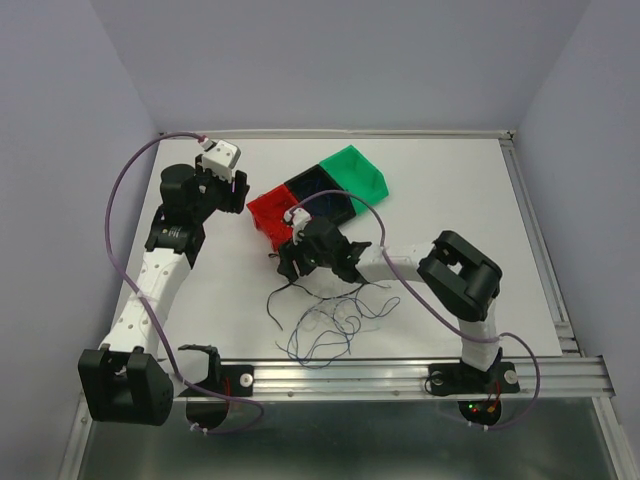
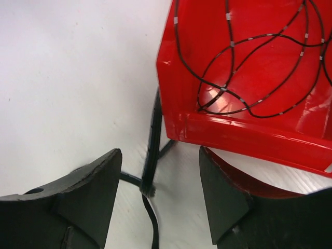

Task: Untangle the cables

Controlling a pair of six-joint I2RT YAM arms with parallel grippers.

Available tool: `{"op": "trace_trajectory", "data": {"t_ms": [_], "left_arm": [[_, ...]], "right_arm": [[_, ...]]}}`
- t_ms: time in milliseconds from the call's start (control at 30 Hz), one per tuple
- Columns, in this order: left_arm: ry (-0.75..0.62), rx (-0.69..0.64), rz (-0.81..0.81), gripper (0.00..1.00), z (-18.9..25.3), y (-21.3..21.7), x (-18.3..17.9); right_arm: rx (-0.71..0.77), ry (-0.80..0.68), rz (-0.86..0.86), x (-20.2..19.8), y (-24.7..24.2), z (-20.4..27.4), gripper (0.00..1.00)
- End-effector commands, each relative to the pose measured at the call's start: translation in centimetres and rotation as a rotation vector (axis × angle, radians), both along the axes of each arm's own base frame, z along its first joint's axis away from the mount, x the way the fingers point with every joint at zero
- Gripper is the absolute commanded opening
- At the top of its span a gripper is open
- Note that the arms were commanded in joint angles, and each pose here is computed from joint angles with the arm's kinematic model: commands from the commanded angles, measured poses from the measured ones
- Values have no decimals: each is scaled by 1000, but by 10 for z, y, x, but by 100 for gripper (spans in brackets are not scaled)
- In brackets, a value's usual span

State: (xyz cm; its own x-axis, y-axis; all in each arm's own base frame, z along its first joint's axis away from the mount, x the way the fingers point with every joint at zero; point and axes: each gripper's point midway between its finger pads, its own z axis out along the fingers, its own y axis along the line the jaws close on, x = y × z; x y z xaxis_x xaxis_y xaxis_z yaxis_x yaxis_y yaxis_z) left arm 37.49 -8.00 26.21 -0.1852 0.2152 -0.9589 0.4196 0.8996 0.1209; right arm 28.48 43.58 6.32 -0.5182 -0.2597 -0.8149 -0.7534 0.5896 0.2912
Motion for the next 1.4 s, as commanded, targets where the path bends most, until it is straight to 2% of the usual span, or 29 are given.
{"op": "trace_trajectory", "data": {"t_ms": [0,133,267,400,500,533,567,633,667,700,767,1033,1167,1300,1367], "left_arm": [[-54,-14,-8,67,13,-1,1],[-53,-13,-10,67,12,-2,2],[-52,-10,-17,67,11,-3,1],[-51,-9,-20,67,11,-3,2],[-50,-8,-21,67,11,-3,1],[-48,-9,-20,67,10,-3,2],[-49,-9,-22,67,11,-3,1],[-49,-10,-25,67,11,-4,1],[-52,-9,-25,67,12,-4,0],[-51,-11,-25,67,12,-3,0],[-51,-11,-29,67,12,-4,0],[-52,-27,-138,67,12,-21,-10],[-66,-56,-153,67,16,-25,-14],[-74,-78,-175,67,20,-28,-18],[-69,-87,-204,67,19,-32,-21]], "right_arm": [[11,-61,55,-5,31,13,66],[-54,-81,-6,-5,32,7,66],[-136,-68,-56,-9,25,-8,57],[-226,-72,-88,-13,21,-20,56],[-314,-84,-132,-12,14,-28,49],[-325,-83,-137,-12,13,-29,45],[-343,-81,-140,-14,11,-29,31],[-351,-77,-138,-16,9,-30,16],[-337,-85,-136,-16,10,-21,1],[-330,-90,-139,-16,9,-16,1],[-299,-104,-139,-17,9,0,0],[-10,-234,-56,-29,18,145,1],[160,-351,-127,-28,-2,238,1],[313,-435,-215,-29,-30,308,1],[360,-451,-223,-33,-39,326,0]]}}
